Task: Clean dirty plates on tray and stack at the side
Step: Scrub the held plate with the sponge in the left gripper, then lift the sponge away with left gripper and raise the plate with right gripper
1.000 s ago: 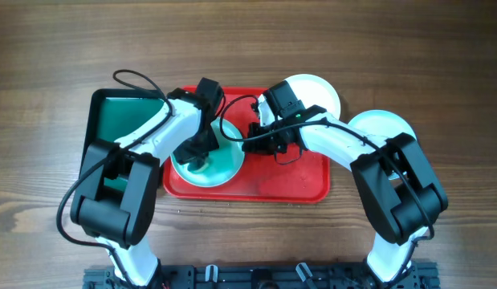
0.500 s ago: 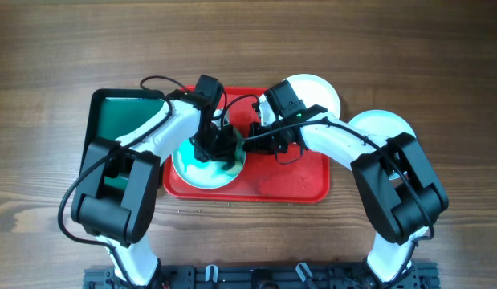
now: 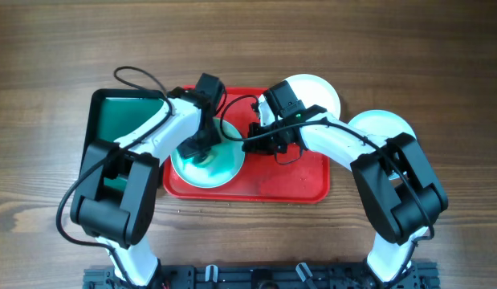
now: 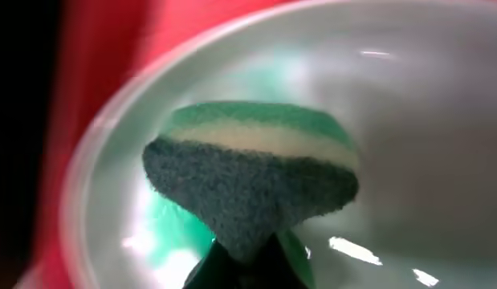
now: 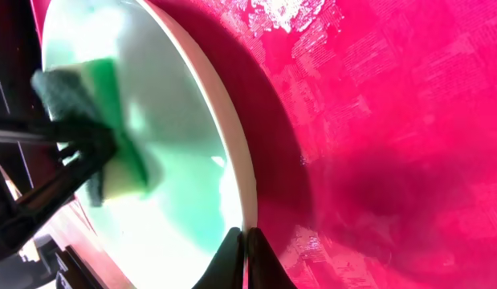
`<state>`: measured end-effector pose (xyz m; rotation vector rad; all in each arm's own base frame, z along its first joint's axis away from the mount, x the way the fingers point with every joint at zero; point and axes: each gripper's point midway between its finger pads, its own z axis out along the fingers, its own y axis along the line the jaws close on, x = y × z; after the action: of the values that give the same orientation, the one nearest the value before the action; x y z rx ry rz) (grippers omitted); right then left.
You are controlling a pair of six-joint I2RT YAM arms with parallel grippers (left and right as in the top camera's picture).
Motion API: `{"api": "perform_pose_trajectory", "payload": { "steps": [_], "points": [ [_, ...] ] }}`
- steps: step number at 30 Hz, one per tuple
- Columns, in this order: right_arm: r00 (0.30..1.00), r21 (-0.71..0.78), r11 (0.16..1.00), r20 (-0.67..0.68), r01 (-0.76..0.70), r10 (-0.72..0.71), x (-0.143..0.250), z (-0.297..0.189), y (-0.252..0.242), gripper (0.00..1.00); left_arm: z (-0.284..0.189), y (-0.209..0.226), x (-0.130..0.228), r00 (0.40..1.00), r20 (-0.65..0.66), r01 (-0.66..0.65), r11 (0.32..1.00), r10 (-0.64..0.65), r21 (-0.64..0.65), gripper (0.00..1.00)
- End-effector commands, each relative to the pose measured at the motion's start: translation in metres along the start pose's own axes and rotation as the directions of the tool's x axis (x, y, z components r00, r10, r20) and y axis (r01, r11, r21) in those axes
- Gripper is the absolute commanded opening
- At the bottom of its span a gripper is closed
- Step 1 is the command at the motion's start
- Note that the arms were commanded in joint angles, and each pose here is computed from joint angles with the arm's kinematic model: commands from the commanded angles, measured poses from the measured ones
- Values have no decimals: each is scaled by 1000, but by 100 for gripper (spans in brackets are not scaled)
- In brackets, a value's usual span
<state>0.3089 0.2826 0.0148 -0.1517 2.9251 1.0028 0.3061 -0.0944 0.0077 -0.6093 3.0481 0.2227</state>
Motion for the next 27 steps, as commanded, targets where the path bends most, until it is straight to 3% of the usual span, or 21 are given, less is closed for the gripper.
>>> {"api": "perform_pose_trajectory", "payload": {
  "steps": [1,3,5,11,14,16,20,23,27],
  "points": [
    [1000,34,999,-9,-11,11,3,4,-9,4,9,36,13,998,-44,39,987,-47,-158,4],
    [1000,31,999,-12,-11,11,4,4,-9,4,3,17,30,983,-165,-94,995,86,-36,4],
    [1000,24,1000,-22,-12,12,6,4,-8,5,-15,-5,30,965,-196,-160,983,176,94,4],
    [999,29,999,-35,-20,21,9,4,-9,6,-98,-15,-44,995,26,-99,972,95,215,4],
    [999,75,997,-17,-27,29,9,7,-12,21,-110,-2,-63,998,57,-48,970,35,237,4],
    [999,114,993,2,-43,43,10,10,-13,24,-108,9,-68,999,44,-15,973,5,230,4],
    [999,138,990,24,-29,26,10,15,-8,20,-107,14,-71,999,47,-17,973,7,229,4],
    [998,155,987,40,-52,46,9,16,-10,4,-107,14,-71,999,50,-32,973,21,228,4],
    [998,170,985,56,-41,32,2,4,-2,4,-106,19,-74,998,59,-43,975,31,216,4]
  ]
}}
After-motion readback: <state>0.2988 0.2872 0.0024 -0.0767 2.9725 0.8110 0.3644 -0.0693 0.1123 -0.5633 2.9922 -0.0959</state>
